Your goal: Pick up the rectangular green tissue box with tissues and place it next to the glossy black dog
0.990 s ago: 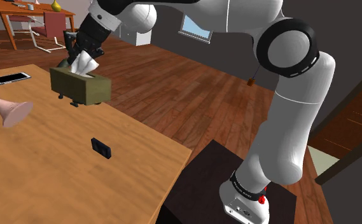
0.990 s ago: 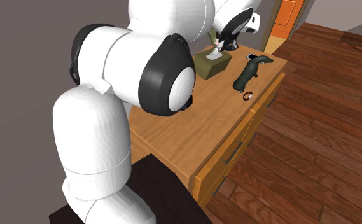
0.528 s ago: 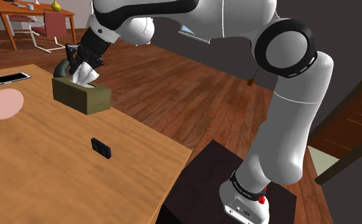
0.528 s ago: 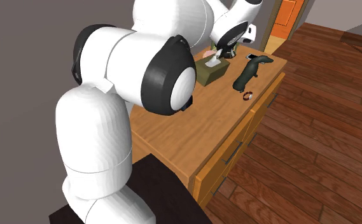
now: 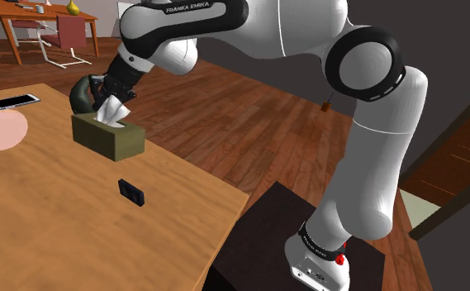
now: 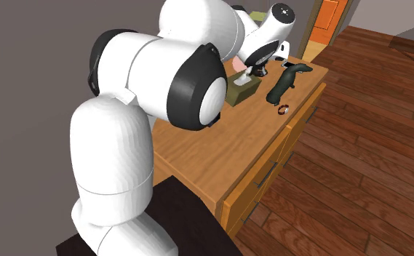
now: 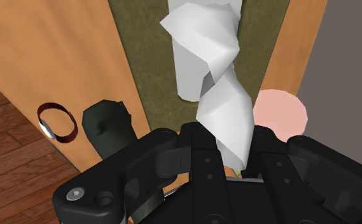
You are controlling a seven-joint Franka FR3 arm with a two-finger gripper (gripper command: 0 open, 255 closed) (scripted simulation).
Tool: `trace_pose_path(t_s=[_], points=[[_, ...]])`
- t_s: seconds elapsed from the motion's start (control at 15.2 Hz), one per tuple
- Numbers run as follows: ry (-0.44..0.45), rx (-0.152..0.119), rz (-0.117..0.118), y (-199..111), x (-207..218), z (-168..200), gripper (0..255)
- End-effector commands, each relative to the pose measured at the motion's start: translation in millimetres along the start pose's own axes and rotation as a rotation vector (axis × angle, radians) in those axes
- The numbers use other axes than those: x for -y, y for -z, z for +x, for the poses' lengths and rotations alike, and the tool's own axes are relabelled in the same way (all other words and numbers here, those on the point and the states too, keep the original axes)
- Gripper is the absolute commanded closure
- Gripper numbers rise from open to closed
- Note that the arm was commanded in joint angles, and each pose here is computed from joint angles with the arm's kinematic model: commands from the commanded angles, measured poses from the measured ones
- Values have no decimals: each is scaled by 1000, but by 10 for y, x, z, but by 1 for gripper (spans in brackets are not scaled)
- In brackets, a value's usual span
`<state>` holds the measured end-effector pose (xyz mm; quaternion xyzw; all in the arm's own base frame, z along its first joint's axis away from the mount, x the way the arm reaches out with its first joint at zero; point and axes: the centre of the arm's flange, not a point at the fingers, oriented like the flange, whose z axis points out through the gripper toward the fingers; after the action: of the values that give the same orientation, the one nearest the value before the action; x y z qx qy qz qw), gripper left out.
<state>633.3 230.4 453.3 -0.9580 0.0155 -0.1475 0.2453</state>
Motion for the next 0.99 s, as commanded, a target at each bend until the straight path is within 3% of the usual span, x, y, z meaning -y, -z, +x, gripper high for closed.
trace_pose_path(t_s=[0.0,0.92], points=[[0,-1,0,-91,-48,-29,255],[0,-1,0,-709,-399,-233,255]])
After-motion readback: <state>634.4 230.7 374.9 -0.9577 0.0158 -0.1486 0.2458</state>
